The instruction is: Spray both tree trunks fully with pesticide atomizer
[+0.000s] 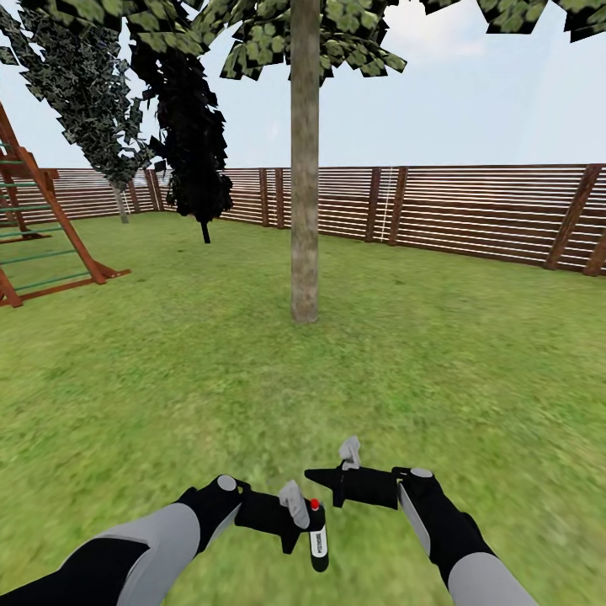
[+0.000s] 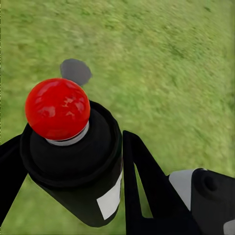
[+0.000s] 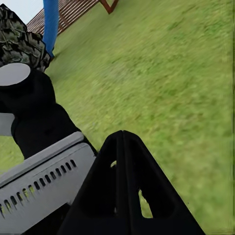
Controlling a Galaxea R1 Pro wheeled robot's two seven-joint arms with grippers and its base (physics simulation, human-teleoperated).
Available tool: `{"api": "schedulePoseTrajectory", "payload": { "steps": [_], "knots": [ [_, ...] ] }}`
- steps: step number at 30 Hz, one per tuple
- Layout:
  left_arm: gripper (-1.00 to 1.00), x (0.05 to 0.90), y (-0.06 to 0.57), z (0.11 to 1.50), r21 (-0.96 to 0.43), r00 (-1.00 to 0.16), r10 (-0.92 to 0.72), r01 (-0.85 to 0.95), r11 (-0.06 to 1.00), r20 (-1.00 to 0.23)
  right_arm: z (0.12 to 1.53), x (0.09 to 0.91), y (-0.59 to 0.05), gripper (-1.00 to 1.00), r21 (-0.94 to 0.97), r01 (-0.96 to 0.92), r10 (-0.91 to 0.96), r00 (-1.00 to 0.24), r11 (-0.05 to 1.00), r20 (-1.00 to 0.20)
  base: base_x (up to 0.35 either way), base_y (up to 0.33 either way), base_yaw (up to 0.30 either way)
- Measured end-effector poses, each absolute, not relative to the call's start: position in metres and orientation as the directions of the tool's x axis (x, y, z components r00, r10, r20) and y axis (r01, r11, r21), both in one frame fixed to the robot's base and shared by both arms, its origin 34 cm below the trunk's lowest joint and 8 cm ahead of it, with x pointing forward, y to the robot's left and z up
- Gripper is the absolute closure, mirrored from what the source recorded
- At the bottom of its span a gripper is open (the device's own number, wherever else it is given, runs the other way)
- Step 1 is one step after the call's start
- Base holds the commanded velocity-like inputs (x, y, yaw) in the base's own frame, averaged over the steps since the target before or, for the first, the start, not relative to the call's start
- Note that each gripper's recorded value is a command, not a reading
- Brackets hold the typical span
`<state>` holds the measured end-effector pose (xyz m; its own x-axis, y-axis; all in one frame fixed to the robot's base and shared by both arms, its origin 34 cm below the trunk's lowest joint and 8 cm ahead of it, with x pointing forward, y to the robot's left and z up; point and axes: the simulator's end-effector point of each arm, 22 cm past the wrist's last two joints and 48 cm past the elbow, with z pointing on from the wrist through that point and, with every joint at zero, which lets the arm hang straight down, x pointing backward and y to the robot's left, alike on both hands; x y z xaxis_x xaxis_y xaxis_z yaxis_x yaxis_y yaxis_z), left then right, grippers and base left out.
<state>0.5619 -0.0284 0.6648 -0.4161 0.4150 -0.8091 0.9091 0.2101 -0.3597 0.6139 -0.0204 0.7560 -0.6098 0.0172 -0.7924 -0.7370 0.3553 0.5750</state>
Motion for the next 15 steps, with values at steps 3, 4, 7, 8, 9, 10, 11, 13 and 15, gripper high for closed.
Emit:
{"api": "schedulePoseTrajectory", "payload": {
  "steps": [3, 4, 7, 8, 9, 10, 11, 13, 15],
  "knots": [
    [1.00, 0.562, -0.028, 0.665, -0.359, -0.416, 0.415, 0.909, 0.211, -0.809, 0.751, 0.620, -0.026, 1.00, 0.563, -0.728, 0.016, -0.607, 0.391, -0.795, 0.000, 0.000, 0.000],
    [1.00, 0.562, -0.028, 0.665, -0.359, -0.416, 0.415, 0.909, 0.211, -0.809, 0.750, 0.622, -0.028, 1.00, 0.560, -0.724, 0.015, -0.606, 0.403, -0.795, 0.000, 0.000, 0.000],
    [1.00, 0.562, -0.028, 0.665, -0.359, -0.416, 0.415, 0.909, 0.212, -0.809, 0.738, 0.629, -0.035, 1.00, 0.533, -0.710, -0.010, -0.604, 0.460, -0.797, 0.000, 0.000, 0.000],
    [1.00, 0.562, -0.028, 0.665, -0.359, -0.416, 0.415, 0.909, 0.212, -0.809, 0.737, 0.630, -0.035, 1.00, 0.529, -0.709, -0.015, -0.604, 0.465, -0.797, 0.000, 0.000, 0.000],
    [1.00, 0.562, -0.028, 0.665, -0.359, -0.416, 0.415, 0.909, 0.212, -0.809, 0.736, 0.630, -0.036, 1.00, 0.527, -0.709, -0.018, -0.604, 0.469, -0.797, 0.000, 0.000, 0.000],
    [1.00, 0.562, -0.028, 0.665, -0.359, -0.416, 0.415, 0.909, 0.212, -0.809, 0.735, 0.630, -0.036, 1.00, 0.525, -0.709, -0.020, -0.604, 0.471, -0.797, 0.000, 0.000, 0.000],
    [1.00, 0.562, -0.028, 0.665, -0.359, -0.416, 0.415, 0.909, 0.212, -0.809, 0.735, 0.630, -0.036, 1.00, 0.524, -0.709, -0.022, -0.604, 0.472, -0.797, 0.000, 0.000, 0.000],
    [1.00, 0.562, -0.028, 0.665, -0.359, -0.416, 0.415, 0.909, 0.212, -0.809, 0.734, 0.630, -0.036, 1.00, 0.523, -0.710, -0.023, -0.603, 0.473, -0.797, 0.000, 0.000, 0.000],
    [1.00, 0.562, -0.028, 0.665, -0.359, -0.416, 0.415, 0.909, 0.212, -0.809, 0.735, 0.630, -0.036, 1.00, 0.522, -0.710, -0.023, -0.602, 0.473, -0.798, 0.000, 0.000, 0.000]
  ]
}}
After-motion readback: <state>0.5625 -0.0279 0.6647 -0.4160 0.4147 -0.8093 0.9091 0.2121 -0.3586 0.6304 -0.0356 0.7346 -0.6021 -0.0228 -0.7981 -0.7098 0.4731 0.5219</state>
